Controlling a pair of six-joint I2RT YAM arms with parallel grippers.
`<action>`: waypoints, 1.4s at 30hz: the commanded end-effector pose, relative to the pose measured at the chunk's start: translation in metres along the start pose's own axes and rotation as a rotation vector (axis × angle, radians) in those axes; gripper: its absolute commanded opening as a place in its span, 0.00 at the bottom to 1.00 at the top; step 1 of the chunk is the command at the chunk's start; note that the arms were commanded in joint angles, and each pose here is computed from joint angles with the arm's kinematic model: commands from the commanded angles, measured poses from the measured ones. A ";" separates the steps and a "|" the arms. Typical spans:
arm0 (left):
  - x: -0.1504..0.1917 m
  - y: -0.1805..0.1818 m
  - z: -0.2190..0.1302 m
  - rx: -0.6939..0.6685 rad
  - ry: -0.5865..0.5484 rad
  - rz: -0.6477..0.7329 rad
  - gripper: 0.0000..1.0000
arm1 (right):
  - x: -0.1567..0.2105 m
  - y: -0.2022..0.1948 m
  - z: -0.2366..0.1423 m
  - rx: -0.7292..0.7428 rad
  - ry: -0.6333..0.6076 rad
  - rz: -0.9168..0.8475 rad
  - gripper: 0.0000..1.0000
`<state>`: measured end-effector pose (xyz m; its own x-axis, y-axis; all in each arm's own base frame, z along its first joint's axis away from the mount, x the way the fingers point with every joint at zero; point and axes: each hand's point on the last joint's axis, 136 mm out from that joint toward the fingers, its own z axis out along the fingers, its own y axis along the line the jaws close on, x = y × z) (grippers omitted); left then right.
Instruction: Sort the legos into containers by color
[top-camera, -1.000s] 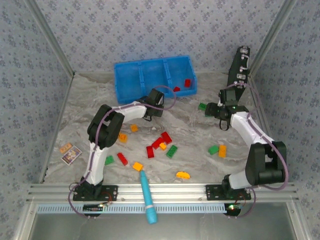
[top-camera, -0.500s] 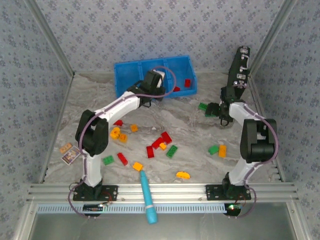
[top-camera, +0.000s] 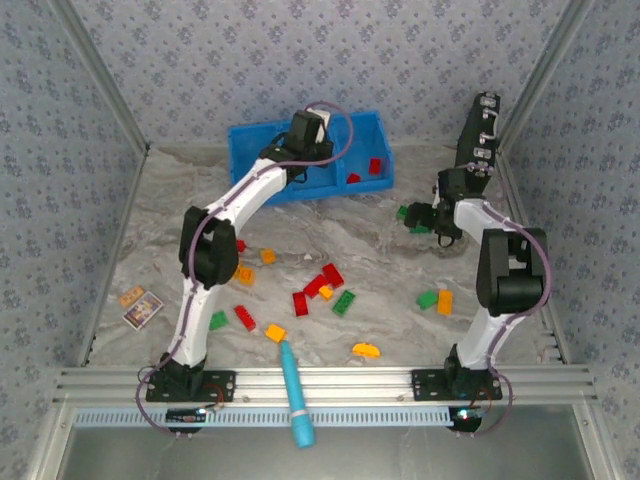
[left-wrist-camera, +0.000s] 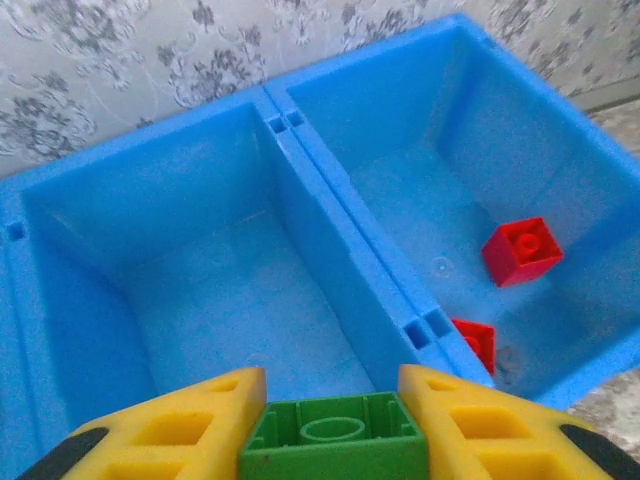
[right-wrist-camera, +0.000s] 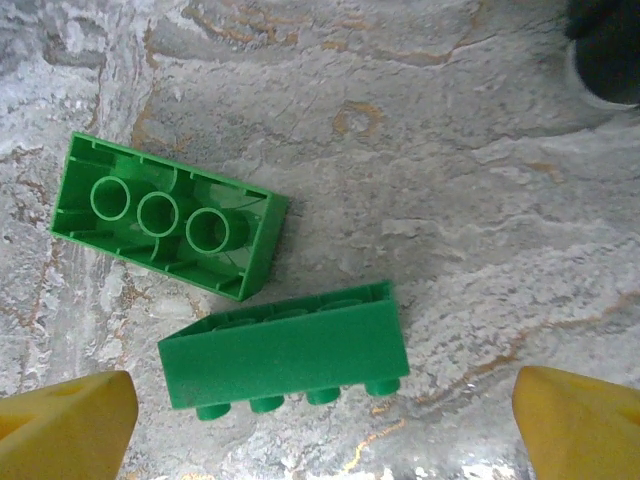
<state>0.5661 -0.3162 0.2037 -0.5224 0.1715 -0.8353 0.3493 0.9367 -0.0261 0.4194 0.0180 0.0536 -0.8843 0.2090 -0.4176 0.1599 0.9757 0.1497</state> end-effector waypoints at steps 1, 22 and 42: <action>0.000 -0.005 0.008 0.018 0.027 0.028 0.39 | -0.009 0.006 0.002 0.002 0.004 -0.044 0.99; 0.038 0.017 0.039 -0.007 0.139 -0.059 0.57 | -0.009 0.010 0.026 0.085 0.107 -0.157 0.95; 0.011 0.042 -0.077 -0.054 0.085 0.025 0.62 | -0.003 -0.002 0.029 0.165 0.167 -0.135 0.53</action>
<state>0.5277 -0.2704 0.1826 -0.6476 0.2232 -0.7285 0.3292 0.9443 -0.0034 0.4375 0.0222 0.0254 -0.9541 0.0690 -0.2913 0.0801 0.9964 -0.0261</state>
